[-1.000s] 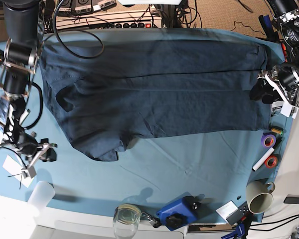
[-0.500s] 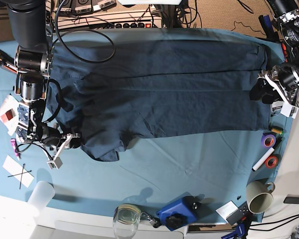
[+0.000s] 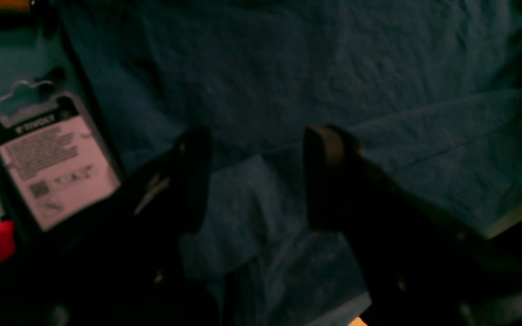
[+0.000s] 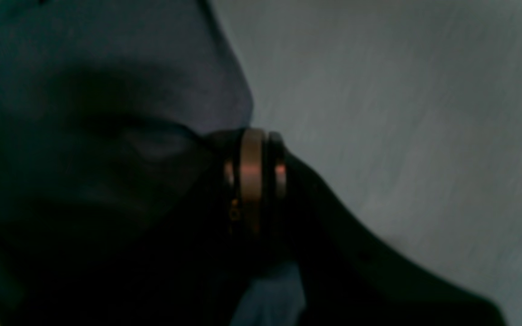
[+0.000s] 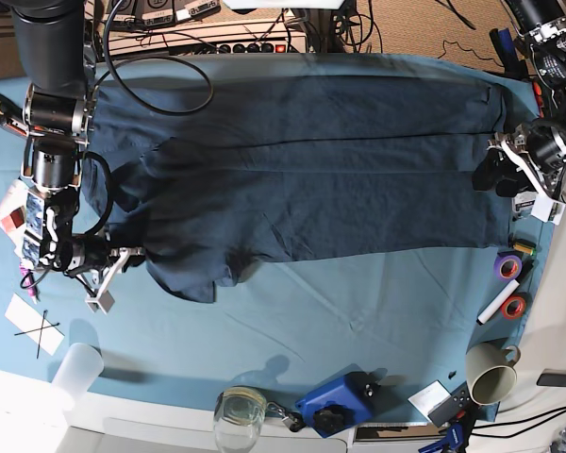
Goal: Fold the T-shirt properly
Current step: 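Release the right gripper and grasp the hem corner with it, then move the left gripper to the other hem corner and grasp it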
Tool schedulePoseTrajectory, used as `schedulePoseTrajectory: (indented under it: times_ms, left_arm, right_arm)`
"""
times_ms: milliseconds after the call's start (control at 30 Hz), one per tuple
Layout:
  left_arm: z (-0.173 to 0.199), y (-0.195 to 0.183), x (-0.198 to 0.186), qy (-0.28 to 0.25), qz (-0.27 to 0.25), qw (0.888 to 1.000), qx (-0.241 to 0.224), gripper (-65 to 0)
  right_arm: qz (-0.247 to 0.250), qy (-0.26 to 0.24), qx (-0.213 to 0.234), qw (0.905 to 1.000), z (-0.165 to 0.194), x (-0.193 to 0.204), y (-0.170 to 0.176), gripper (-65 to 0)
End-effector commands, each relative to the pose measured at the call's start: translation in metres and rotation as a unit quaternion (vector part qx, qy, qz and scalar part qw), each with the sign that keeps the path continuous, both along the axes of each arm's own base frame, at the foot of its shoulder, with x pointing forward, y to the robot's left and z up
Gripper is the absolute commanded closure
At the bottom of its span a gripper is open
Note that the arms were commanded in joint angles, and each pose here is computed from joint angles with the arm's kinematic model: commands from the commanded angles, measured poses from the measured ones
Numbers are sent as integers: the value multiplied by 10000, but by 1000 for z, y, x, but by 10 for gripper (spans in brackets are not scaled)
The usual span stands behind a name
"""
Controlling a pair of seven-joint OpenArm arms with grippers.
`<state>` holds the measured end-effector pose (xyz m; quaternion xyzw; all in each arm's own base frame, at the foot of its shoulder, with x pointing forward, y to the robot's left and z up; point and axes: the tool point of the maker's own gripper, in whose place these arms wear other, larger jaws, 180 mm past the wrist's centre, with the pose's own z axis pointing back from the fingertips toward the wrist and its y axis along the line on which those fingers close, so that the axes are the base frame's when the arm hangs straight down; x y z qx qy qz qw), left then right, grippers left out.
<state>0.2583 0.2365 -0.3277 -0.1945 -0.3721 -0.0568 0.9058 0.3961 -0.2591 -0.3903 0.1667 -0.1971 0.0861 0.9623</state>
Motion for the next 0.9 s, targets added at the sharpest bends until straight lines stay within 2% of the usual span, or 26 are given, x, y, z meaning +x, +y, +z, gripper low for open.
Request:
schedulePoseTrajectory:
  times_ms: [0,100,233,367,633,800,833,867]
  left_arm:
    - [13,4,7,-235,-2,9997,32,-331]
    - [13,4,7,-233,-3,9997,34,-331]
    - [13,4,7,-237,-2,9997,32,-331]
    - [13,4,7,-246,4,9997,29,-331]
    - [13,4,6,-230,2,9997,32,-331]
    - [13,4,6,-236,1,9997,31,-331]
    - [13,4,6,-234,0,9997,31,-331]
    - [13,4,6,-236,1,9997,31,-331]
  right_arm:
    - [3,18,-119,9999,10,-2,-14,0]
    - [28,-314,76,9995,26,-5,-17,0]
    - [333,-281,-140,9989,33,-28,-22,0]
    - [626,-479,-222,9966,38,-46,-19,0]
    - [351,-1172,-153,9924,66,-61,-32,0]
    - [244,-1113,-152,9934,70,-66,-41,0]
    - [273,-1087,-83,9937,71,-68,-39,-11]
    - [319,-1051,-18,9940,71,-70,-36,-60]
